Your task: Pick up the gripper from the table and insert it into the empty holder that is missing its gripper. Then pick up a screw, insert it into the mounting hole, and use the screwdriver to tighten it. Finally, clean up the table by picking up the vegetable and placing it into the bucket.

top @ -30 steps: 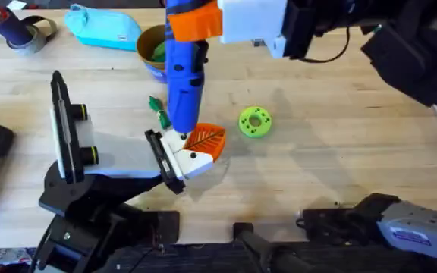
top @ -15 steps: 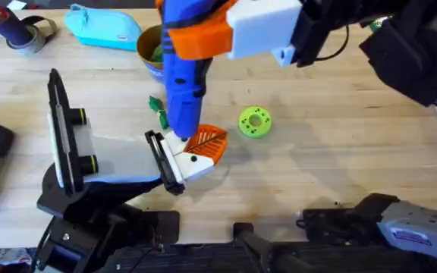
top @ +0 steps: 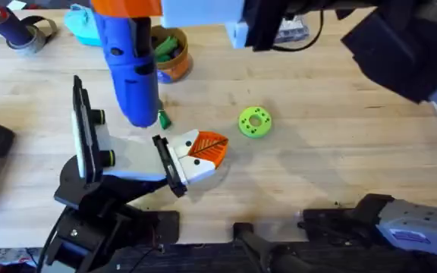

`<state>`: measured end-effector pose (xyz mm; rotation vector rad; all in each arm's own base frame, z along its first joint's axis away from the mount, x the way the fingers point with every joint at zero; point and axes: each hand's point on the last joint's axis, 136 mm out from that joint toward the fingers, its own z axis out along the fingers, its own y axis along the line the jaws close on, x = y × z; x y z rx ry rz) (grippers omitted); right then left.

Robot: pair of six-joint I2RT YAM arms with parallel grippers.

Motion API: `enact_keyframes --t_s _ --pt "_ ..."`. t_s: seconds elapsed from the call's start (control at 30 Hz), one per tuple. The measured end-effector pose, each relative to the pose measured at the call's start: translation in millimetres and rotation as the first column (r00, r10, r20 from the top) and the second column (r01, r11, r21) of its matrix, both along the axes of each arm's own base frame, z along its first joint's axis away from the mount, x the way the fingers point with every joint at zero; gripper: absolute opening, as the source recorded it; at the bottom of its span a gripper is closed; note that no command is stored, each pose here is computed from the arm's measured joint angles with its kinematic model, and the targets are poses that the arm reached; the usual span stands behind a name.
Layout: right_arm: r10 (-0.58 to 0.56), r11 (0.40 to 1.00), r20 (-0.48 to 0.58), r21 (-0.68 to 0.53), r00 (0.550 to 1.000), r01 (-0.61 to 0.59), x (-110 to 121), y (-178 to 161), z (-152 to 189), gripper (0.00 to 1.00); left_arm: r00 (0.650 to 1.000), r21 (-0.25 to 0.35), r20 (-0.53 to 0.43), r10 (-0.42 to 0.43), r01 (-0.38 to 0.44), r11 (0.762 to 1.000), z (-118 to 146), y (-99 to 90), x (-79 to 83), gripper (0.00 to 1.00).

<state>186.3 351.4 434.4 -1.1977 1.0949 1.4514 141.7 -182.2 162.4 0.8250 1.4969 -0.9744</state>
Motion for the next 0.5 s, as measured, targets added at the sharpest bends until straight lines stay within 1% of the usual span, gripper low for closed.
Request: enact_keyframes --t_s 0.1,0.27,0.37,0.5 --pt "-0.042 0.999 -0.018 -0.011 0.999 0.042 16 -2 -5 0.042 1.0 0.0 0.0 0.0 0.0 1.0 0 0.0 0.0 0.01" --pt "-0.147 0.989 -0.038 -0.022 0.988 0.146 49 -21 -8 0.043 1.0 0.0 0.0 0.0 0.0 1.0 0 0.0 0.0 0.01" --pt "-0.215 0.976 -0.071 -0.049 0.974 0.211 71 -34 -15 0.042 1.0 0.0 0.0 0.0 0.0 1.0 0 0.0 0.0 0.01" --pt "-0.313 0.948 -0.129 -0.103 0.941 0.302 101 -58 -29 0.042 1.0 0.0 0.0 0.0 0.0 1.0 0 0.0 -0.1 0.01"
